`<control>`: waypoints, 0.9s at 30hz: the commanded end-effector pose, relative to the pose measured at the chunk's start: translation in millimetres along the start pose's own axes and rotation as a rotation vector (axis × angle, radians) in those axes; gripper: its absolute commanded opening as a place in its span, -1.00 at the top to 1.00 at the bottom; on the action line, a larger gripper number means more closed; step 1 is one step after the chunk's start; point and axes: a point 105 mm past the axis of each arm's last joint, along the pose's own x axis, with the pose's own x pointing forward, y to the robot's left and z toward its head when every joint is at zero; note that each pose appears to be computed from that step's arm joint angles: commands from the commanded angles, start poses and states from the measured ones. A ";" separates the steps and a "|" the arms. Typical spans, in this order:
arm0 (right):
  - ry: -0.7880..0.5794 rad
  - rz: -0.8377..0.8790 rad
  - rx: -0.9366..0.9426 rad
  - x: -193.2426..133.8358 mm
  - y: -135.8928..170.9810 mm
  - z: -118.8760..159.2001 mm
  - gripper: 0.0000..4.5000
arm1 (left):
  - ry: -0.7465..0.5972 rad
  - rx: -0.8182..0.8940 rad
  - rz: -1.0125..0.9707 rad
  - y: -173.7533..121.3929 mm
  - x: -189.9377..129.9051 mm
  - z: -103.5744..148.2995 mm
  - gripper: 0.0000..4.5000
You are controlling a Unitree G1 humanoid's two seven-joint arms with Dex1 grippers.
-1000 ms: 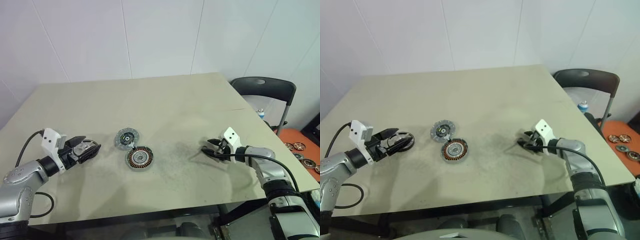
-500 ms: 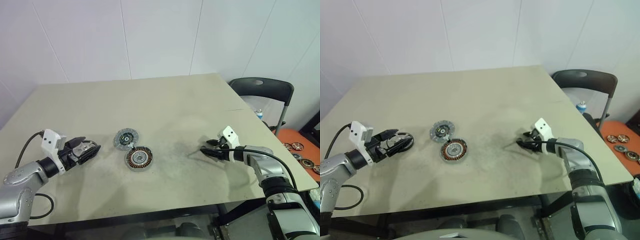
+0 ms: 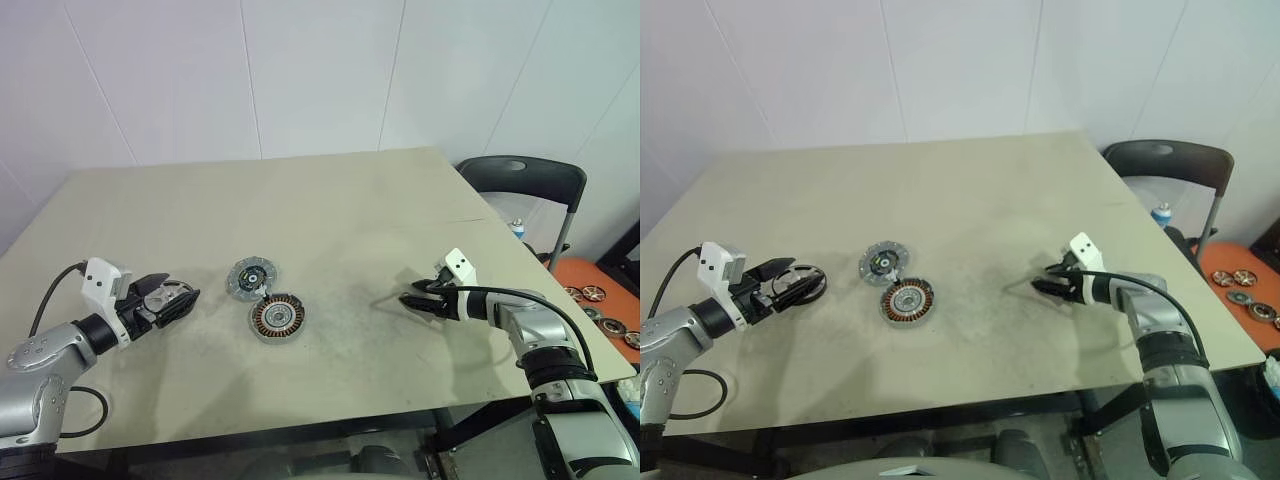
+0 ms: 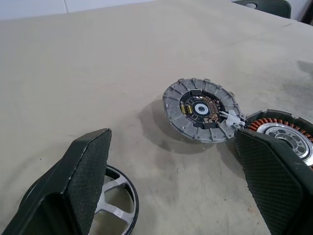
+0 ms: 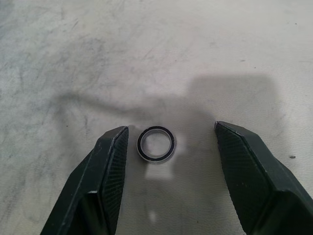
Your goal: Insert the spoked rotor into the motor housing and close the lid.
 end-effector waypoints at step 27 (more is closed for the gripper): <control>0.083 0.042 -0.071 14.3 12.9 -23.3 0.36 | -0.047 0.063 0.013 4.5 0.3 20.9 -0.92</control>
